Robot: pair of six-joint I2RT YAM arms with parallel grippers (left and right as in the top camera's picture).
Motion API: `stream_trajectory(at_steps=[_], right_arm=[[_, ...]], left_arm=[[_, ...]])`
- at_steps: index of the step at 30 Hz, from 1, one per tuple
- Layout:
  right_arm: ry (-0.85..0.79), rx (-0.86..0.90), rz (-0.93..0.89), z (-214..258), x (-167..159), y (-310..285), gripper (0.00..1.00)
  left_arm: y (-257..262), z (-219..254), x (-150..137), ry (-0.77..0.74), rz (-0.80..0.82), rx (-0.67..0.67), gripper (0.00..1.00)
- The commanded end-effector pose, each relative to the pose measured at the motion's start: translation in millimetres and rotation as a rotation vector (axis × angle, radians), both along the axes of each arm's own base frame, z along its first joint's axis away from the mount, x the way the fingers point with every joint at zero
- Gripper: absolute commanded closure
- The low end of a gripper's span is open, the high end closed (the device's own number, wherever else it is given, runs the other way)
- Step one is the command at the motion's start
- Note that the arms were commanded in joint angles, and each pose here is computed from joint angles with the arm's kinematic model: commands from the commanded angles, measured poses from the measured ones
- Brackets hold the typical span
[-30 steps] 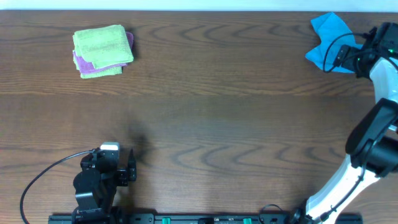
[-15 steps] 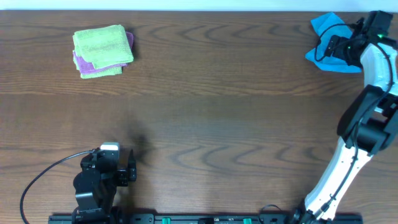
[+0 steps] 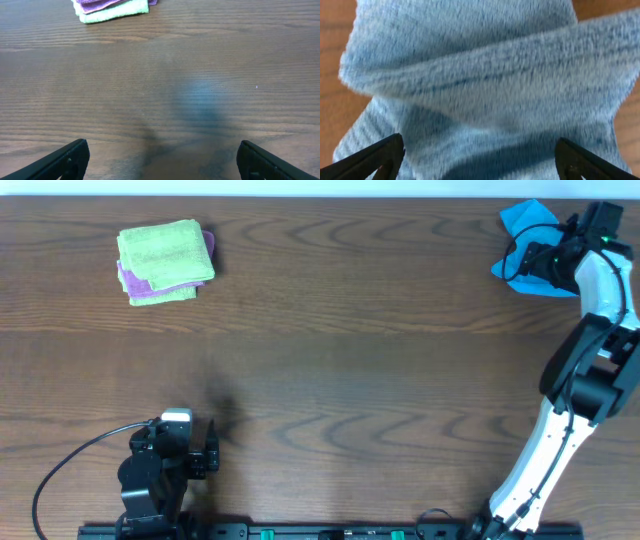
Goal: Fold the cloth
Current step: 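Reach the right gripper forward to the blue cloth at top right, then close the right gripper on the blue cloth edge and lift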
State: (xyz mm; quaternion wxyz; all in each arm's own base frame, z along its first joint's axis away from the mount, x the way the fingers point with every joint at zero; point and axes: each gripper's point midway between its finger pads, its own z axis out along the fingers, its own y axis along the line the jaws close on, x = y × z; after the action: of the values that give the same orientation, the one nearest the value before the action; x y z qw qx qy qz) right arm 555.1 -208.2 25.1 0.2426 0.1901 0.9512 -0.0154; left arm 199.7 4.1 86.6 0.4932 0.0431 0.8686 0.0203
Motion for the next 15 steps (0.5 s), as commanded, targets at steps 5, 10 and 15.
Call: stream_trajectory(at_steps=[5,10,15], right_arm=[[-0.087,-0.028,0.021,5.7,25.6,2.5,0.05],[-0.124,-0.041,0.021,10.5,33.4,0.3,0.07],[-0.112,-0.021,-0.002,-0.7,32.5,1.0,0.14]], left_arm=[[0.2,-1.5,0.0,-0.001,-0.004,0.009,0.05],[0.2,-1.5,0.0,-0.001,-0.004,0.009,0.05],[0.2,-1.5,0.0,-0.001,-0.004,0.009,0.05]])
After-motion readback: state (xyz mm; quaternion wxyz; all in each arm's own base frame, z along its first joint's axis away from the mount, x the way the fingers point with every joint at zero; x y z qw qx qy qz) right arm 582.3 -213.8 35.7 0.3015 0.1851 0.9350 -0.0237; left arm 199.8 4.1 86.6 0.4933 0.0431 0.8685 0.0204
